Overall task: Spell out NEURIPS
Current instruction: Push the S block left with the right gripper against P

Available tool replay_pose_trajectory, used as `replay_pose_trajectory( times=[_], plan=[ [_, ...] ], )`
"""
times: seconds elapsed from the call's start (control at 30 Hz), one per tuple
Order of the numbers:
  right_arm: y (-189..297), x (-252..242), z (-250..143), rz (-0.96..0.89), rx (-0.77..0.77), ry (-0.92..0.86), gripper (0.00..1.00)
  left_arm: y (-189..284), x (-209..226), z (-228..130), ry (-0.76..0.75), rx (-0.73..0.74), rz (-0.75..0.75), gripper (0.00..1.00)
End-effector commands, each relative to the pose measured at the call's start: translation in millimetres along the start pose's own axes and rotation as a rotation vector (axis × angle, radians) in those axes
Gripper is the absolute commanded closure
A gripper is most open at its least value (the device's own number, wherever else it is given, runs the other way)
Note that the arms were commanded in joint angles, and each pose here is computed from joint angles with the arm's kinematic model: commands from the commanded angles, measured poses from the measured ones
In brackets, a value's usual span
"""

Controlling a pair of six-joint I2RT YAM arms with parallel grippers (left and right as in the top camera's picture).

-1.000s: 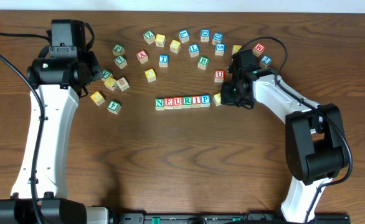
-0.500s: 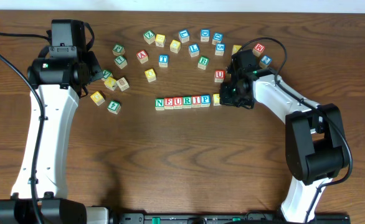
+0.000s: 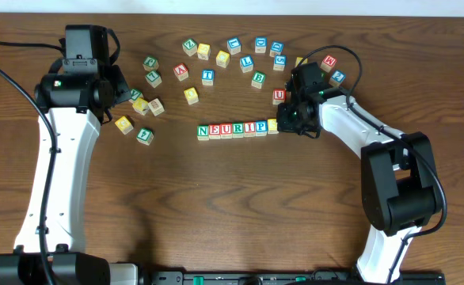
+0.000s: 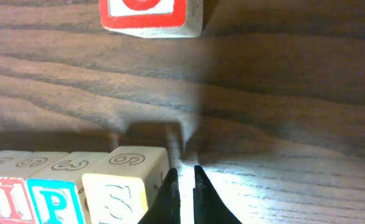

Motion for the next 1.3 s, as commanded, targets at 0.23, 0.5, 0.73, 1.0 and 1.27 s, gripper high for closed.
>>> replay_pose_trajectory(
  times=[0.23,0.5,0.73,1.0,1.27],
  plan=[
    [-6.2,8.6,13.1,0.009,-0.079,0.075,0.96,-2.8,0.5,-0.7,0.004,0.009,0.005,0.45],
    [-13.5,20.0,19.9,0.066,-0.121,0.114,0.96,-2.8,0.5,-0.7,0.004,0.009,0.005,0.45],
    [-15.1,32.8,15.1,0.084,-0.126,0.155,0.95,-2.8,0.5,-0.7,0.004,0.009,0.005,0.45],
    [-15.4,33.1,13.6,0.081,-0.12,0.155,0.96,-2.8,0.5,-0.8,0.004,0.01,0.005,0.45],
    [-15.7,32.6,12.0,0.077,-0.112,0.155,0.96,-2.8,0.5,-0.8,0.004,0.01,0.005,0.45]
  ],
)
Point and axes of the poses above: each gripper's point midway between its finger pads, its own y axis back along the fingers, its own x axis along the line the jaws close on, z = x × y, the point moved 7 cm from there along y, back along the fingers, and after that the axes turned 9 degrees about -y, right-handed, at the moved point
